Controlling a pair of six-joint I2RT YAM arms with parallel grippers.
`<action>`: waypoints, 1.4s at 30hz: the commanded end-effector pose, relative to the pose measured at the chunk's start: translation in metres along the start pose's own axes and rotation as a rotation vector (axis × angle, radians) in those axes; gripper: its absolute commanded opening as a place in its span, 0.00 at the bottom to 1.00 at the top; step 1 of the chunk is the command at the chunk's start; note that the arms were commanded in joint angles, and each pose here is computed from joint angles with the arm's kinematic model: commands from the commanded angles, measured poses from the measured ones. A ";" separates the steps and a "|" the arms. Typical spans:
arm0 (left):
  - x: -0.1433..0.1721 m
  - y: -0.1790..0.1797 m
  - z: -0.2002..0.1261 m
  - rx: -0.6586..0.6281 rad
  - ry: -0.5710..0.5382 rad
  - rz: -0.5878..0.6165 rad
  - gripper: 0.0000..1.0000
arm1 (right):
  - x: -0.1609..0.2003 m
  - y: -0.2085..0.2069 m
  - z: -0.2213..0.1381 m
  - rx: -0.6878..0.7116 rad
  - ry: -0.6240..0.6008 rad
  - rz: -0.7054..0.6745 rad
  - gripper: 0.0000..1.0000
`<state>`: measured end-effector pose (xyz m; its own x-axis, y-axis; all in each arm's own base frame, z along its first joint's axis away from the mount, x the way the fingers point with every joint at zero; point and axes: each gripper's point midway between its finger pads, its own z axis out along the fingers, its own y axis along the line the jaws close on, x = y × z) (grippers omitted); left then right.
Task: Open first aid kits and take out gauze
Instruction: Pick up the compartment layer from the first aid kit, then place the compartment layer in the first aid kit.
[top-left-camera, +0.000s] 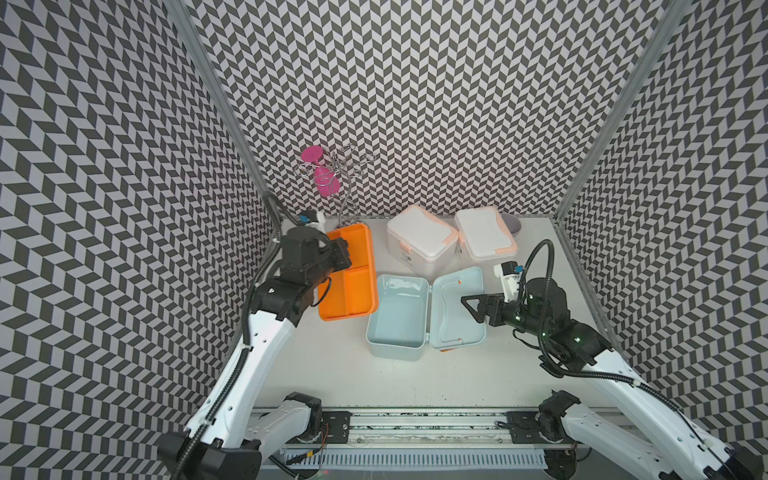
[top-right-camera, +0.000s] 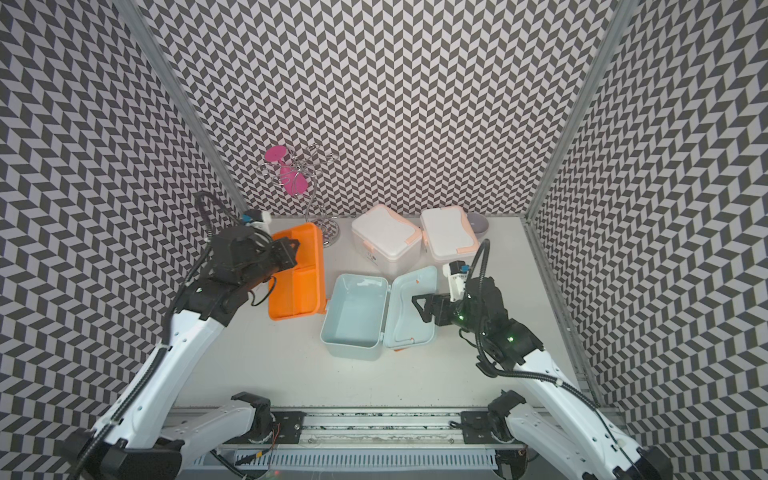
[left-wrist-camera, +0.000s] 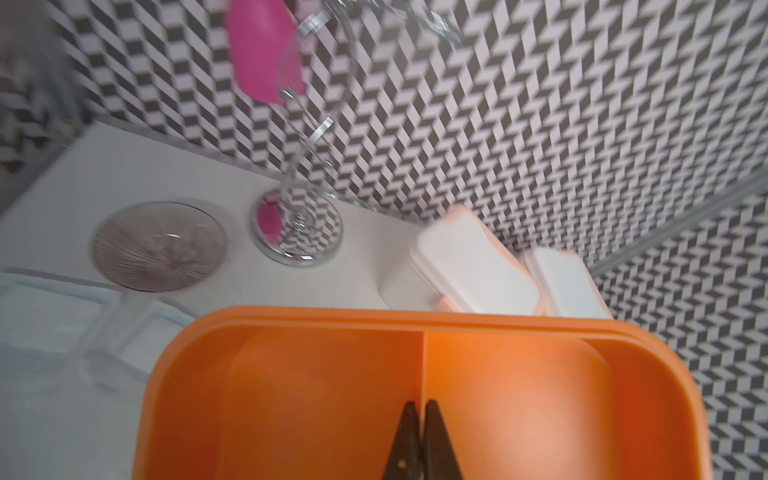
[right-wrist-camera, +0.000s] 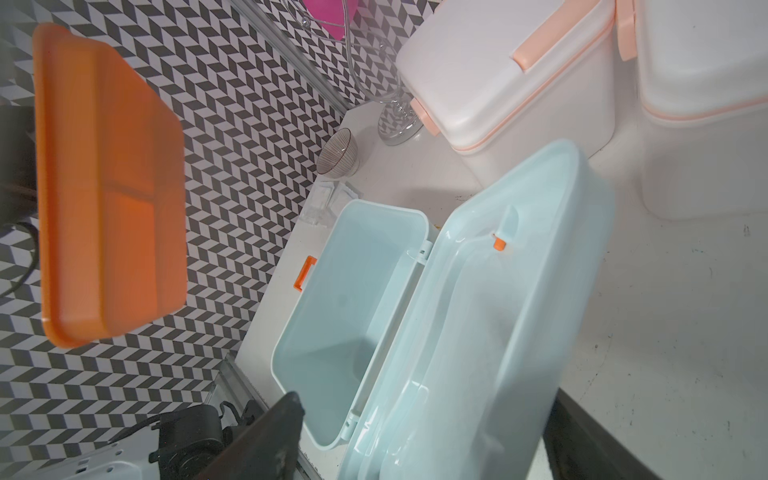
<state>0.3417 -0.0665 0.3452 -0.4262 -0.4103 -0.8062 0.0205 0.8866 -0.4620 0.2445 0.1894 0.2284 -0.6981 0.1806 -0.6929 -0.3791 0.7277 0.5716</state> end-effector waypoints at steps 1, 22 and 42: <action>-0.024 0.036 -0.023 -0.038 -0.075 -0.046 0.00 | -0.013 0.007 -0.005 -0.024 -0.067 -0.030 0.88; -0.047 0.160 -0.032 -0.225 -0.179 -0.292 0.00 | -0.013 0.008 -0.010 -0.025 -0.070 -0.045 0.88; -0.012 0.065 0.005 -0.042 -0.037 -0.118 0.00 | -0.020 0.013 -0.015 -0.037 -0.096 -0.045 0.94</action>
<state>0.3517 0.0220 0.3030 -0.3940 -0.5801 -0.7129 -0.1312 0.8032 -0.5811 0.2409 0.1848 0.2346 -0.6710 0.1819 -0.7188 -0.3962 0.7315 0.5550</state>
